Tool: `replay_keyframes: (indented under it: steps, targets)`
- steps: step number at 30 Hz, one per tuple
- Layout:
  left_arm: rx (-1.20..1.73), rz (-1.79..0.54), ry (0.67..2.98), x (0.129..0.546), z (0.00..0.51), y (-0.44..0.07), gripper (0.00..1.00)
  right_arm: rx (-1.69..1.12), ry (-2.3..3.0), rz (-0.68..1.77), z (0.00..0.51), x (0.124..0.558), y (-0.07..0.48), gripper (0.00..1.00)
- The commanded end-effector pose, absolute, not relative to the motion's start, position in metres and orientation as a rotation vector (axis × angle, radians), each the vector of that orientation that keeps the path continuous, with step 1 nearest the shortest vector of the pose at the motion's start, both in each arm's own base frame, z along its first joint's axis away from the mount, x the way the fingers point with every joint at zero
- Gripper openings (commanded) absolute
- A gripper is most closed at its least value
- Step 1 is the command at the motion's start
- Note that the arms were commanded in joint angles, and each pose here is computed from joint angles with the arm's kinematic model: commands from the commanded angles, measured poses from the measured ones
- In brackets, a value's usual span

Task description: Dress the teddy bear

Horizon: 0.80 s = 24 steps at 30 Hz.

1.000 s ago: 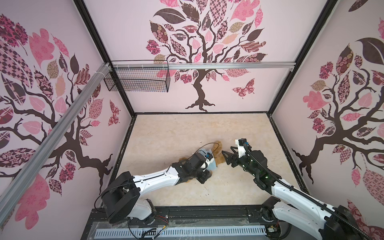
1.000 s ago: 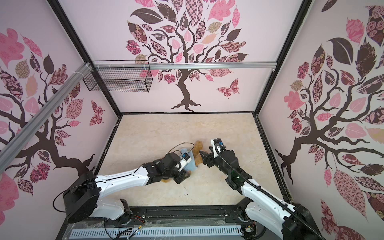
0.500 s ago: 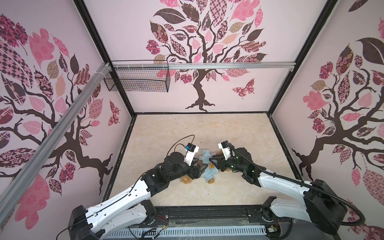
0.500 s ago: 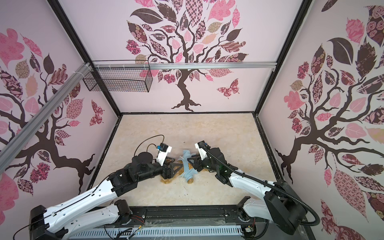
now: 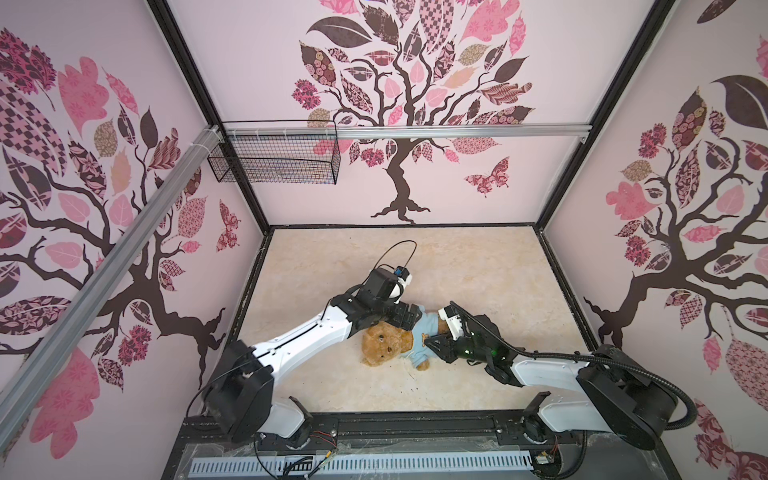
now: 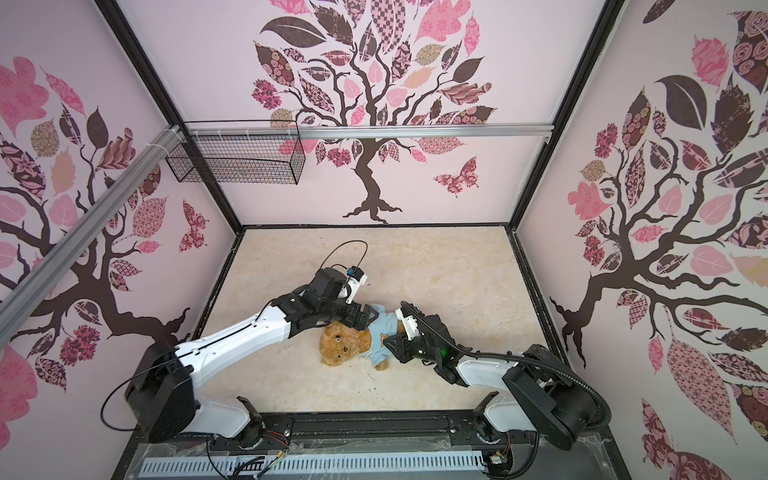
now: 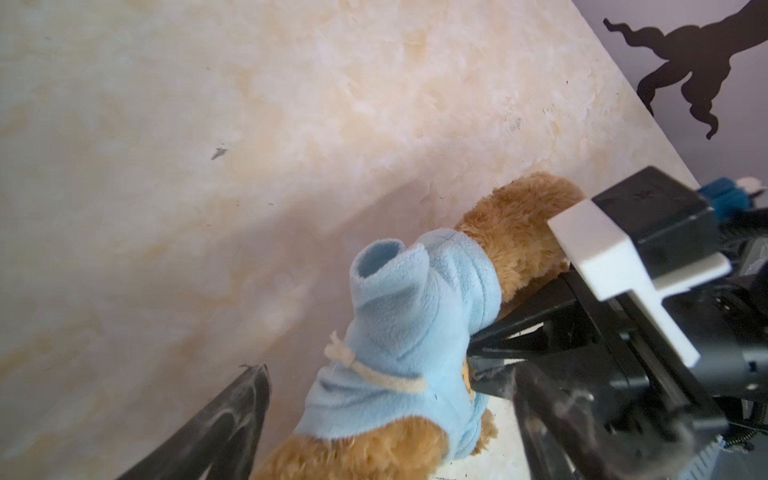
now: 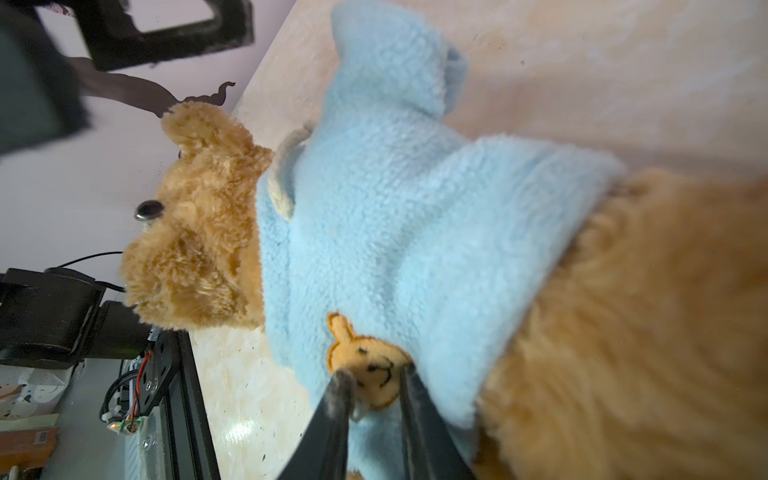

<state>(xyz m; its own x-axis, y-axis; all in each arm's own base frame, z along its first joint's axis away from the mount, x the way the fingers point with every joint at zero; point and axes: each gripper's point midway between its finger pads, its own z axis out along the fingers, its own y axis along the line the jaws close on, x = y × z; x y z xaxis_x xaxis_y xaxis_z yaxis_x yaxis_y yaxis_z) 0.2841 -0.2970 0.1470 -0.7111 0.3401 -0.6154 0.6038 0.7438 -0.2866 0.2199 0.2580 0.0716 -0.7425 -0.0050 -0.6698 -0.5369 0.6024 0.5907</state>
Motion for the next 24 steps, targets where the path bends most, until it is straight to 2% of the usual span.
replay_keyframes:
  steps: [1,5,10,15,20,22,24]
  targets:
    - [0.878,-0.731,2.395,0.279,0.149,-0.319,0.94,-0.411,2.222,1.098,0.062,0.212,0.253,0.23]
    - [0.870,-0.739,2.438,0.290,0.131,-0.328,0.90,-0.416,2.221,1.090,0.059,0.210,0.251,0.22]
    - [0.921,-0.854,2.484,0.284,0.113,-0.343,0.82,-0.434,2.211,1.060,0.059,0.210,0.248,0.22]
    - [0.843,-0.924,2.545,0.298,0.099,-0.341,0.60,-0.475,2.166,1.025,0.070,0.213,0.247,0.22]
    - [0.802,-1.097,2.428,0.308,0.124,-0.350,0.33,-0.517,2.015,1.032,0.108,0.213,0.246,0.24]
    - [0.824,-1.101,2.394,0.307,0.133,-0.351,0.26,-0.526,1.924,1.029,0.133,0.214,0.244,0.30]
    - [0.853,-1.077,2.350,0.307,0.145,-0.348,0.23,-0.500,1.848,0.994,0.158,0.218,0.238,0.40]
